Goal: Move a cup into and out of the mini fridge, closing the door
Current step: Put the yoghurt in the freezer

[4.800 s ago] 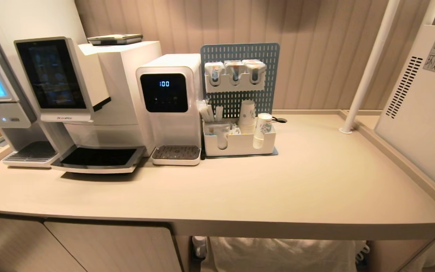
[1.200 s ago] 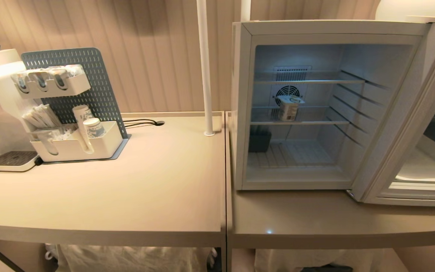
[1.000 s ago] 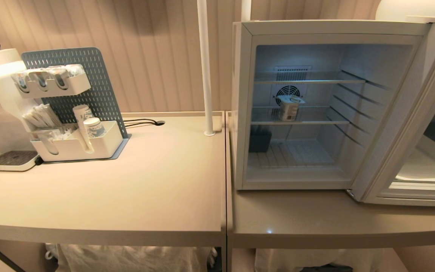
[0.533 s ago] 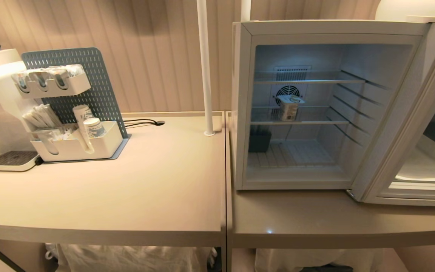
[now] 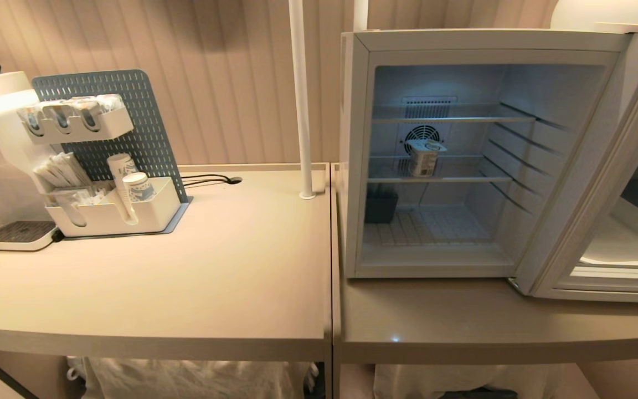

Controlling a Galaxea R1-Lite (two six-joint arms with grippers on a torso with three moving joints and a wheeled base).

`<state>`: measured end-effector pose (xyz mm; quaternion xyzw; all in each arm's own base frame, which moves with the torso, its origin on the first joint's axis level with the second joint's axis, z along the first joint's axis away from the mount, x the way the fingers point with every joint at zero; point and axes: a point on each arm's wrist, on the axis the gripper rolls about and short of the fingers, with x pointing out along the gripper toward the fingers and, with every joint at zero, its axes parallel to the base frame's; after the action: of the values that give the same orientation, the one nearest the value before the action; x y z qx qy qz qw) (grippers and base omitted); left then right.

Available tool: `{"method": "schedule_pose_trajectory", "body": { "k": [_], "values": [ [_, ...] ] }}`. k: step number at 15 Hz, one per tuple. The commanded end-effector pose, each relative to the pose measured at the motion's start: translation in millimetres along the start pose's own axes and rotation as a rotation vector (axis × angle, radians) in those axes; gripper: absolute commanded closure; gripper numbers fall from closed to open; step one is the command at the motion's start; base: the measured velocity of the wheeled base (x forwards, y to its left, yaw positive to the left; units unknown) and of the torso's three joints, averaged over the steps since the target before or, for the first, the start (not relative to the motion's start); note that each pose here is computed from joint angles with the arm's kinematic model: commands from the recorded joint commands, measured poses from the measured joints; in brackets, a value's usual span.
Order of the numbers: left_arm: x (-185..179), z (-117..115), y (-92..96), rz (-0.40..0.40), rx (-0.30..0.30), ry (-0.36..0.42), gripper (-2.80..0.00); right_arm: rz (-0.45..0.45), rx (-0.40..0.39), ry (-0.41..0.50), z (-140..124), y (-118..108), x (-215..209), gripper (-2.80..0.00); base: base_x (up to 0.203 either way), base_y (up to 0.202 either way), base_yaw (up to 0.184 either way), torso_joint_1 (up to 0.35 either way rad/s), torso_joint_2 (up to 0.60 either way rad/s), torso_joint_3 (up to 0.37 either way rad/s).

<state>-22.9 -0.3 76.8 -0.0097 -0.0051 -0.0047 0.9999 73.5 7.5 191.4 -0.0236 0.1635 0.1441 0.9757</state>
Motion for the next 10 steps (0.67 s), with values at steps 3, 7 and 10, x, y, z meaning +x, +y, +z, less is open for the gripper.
{"method": "schedule_pose_trajectory", "body": {
  "k": [3, 7, 10],
  "values": [
    [0, 0, 0.0, 0.000, 0.000, 0.001, 0.00, 0.100, 0.061, 0.279, -7, -31, 132, 0.00, 0.000, 0.000, 0.000, 0.000, 0.00, 0.000],
    [0, 0, 0.0, 0.000, -0.002, 0.001, 0.00, 0.161, 0.050, 0.269, 3, -51, 218, 0.00, 0.000, 0.000, 0.000, 0.000, 0.00, 0.000],
    [0, 0, 0.0, 0.002, -0.005, 0.001, 0.00, 0.202, 0.049, 0.263, 15, -61, 265, 0.00, 0.000, 0.000, 0.000, 0.000, 0.00, 0.000]
  ]
}}
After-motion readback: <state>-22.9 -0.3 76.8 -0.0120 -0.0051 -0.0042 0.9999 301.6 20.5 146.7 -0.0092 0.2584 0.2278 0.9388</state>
